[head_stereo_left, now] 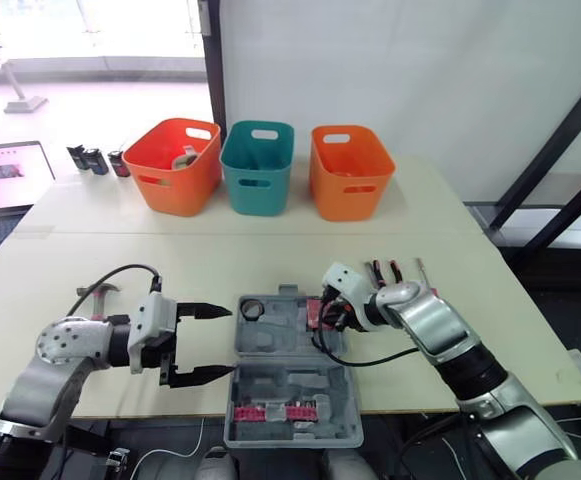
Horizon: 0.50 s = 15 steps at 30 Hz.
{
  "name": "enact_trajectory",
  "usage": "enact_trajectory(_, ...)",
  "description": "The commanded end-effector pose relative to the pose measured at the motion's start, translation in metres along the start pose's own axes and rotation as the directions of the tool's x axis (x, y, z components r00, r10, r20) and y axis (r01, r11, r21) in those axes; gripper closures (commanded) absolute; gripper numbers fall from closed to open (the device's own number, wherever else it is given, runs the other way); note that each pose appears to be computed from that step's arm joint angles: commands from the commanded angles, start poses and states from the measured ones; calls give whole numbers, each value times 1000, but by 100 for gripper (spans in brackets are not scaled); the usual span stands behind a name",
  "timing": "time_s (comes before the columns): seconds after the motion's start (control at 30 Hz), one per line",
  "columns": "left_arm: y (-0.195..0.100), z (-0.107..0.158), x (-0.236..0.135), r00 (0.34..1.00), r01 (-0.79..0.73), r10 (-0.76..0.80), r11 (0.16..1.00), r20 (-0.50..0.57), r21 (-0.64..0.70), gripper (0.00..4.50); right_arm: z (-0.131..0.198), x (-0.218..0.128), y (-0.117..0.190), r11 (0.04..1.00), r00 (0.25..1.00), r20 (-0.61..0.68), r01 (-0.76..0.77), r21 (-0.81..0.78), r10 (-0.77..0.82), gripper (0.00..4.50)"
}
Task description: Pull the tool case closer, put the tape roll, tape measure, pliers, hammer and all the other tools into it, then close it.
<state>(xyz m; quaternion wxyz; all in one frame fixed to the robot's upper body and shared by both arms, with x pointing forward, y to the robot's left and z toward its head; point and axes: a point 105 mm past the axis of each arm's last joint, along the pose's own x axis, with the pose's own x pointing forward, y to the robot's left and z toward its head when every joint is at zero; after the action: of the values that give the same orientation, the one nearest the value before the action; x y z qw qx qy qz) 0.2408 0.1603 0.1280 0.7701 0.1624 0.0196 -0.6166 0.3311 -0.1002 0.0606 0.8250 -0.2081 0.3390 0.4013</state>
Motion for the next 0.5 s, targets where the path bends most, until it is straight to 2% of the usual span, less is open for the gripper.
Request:
enact_trajectory(0.03, 4, 5, -4, 999, -32, 32, 999, 3, 14, 0, 12, -8, 8, 1000, 994, 109, -28, 1, 28, 335)
enact_trajectory(0.1, 10, 0, -14, 996, -88, 88, 996, -15, -7, 0, 50, -47, -1, 997, 941, 337, 52, -61, -29, 335)
enact_trajectory(0.13, 12, -2, -20, 993, -114, 114, 993, -22, -16, 0, 59, -66, -3, 992, 911, 409, 92, -84, -50, 335)
enact_trajectory(0.27, 16, -10, -45, 972, -229, 226, 972, -59, -58, 0, 42, -113, -12, 978, 873, 476, 180, -109, -108, 335)
enact_trajectory(0.37, 16, -28, -86, 925, -364, 349, 927, -153, -87, 0, -8, -148, -32, 966, 889, 399, 258, -28, -226, 251)
enact_trajectory(0.5, 19, -50, -146, 808, -551, 512, 832, -292, -65, 0, -65, -183, -42, 953, 893, 335, 284, 104, -302, 55)
